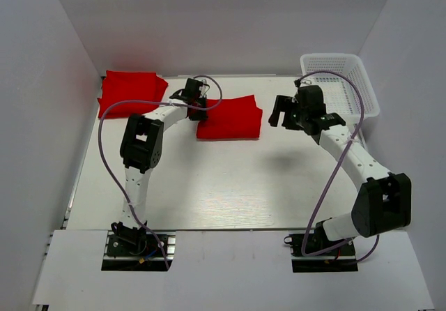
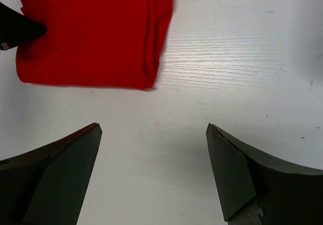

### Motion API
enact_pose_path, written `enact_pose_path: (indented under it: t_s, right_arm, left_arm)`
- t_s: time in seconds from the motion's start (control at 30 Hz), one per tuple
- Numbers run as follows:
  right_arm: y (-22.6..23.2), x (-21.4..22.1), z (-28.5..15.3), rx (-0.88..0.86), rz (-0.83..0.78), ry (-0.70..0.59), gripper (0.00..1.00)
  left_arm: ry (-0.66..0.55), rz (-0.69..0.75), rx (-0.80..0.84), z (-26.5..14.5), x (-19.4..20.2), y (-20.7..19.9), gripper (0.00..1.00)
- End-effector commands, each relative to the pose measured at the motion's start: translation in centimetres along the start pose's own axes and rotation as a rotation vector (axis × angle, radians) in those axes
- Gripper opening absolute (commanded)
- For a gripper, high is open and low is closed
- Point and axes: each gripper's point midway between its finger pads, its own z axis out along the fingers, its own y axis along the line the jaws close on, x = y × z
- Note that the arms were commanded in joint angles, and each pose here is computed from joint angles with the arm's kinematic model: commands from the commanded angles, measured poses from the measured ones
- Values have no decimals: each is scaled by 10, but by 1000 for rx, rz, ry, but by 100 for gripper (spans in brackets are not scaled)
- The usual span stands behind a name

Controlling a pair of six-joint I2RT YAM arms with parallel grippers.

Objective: Fold and stack the t-shirts
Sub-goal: Put the neatly folded tshirt into the corner of the board with the left arm

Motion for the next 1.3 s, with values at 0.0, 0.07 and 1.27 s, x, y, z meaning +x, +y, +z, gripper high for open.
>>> enact_pose_path:
  t_s: [0.0,0.07,1.27]
  right_arm:
    - [-4,-15,-15,24,2,-75,90]
    - [-5,-16,-21,27,0,-92,90]
    - [-51,10,-52,237,81,-163,90]
  left_arm:
    - [117,29,87,6,41,-11,0]
    - [68,27,126,-6,23,-11,0]
    - [-418,678,-253,-205,-198,77,0]
